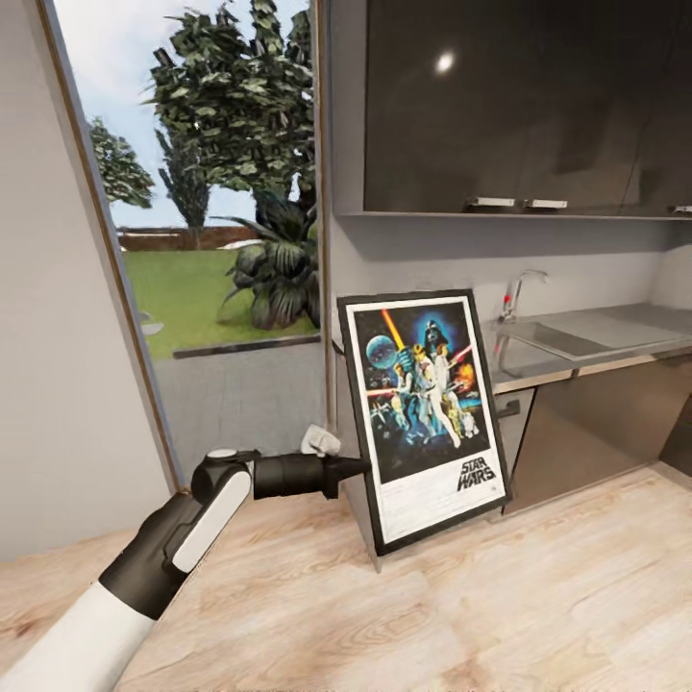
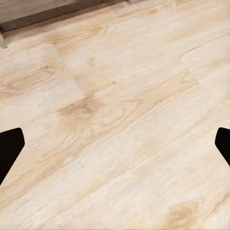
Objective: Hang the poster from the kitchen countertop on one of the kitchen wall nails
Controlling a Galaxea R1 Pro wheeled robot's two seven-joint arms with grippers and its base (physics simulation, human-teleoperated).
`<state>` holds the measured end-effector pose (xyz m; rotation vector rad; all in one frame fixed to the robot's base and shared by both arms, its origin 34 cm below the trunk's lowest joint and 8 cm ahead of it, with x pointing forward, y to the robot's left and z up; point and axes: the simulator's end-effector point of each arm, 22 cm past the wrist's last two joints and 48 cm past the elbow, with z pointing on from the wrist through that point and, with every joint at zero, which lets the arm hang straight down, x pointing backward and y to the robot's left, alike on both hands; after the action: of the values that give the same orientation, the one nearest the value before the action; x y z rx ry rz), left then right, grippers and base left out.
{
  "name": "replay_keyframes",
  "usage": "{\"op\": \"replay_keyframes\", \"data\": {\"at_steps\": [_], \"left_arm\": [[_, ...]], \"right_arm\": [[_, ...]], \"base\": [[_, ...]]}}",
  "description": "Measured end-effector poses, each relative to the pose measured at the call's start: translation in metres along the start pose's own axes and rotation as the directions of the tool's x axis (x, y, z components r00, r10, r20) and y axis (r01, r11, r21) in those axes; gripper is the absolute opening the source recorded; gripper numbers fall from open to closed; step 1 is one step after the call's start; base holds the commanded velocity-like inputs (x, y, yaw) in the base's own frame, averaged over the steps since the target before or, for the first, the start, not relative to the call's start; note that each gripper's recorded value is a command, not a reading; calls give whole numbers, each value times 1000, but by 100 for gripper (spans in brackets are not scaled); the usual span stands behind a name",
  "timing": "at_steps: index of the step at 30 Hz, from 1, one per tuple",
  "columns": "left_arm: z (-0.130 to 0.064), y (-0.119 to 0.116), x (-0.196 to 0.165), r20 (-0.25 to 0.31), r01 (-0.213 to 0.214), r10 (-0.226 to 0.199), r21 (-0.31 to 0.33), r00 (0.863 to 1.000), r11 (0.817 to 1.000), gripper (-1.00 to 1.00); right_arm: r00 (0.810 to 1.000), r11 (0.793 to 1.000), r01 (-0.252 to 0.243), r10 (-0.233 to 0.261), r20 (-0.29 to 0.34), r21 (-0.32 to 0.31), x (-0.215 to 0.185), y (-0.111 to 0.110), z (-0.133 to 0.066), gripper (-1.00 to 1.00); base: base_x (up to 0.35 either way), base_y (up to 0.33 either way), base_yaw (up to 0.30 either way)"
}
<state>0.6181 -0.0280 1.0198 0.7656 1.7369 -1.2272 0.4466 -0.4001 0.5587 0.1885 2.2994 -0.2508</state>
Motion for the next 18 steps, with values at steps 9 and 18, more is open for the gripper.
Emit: {"op": "replay_keyframes", "data": {"at_steps": [9,18], "left_arm": [[-33,28,51,13,-5,6,-37,1000,999,-100],[-44,43,83,3,34,-34,-28,999,999,-100]], "right_arm": [[967,987,49,-9,254,-151,-108,20,-19,100],[956,971,88,-19,294,-223,-161,25,-54,100]], "base": [[-6,0,0],[0,0,0]]}}
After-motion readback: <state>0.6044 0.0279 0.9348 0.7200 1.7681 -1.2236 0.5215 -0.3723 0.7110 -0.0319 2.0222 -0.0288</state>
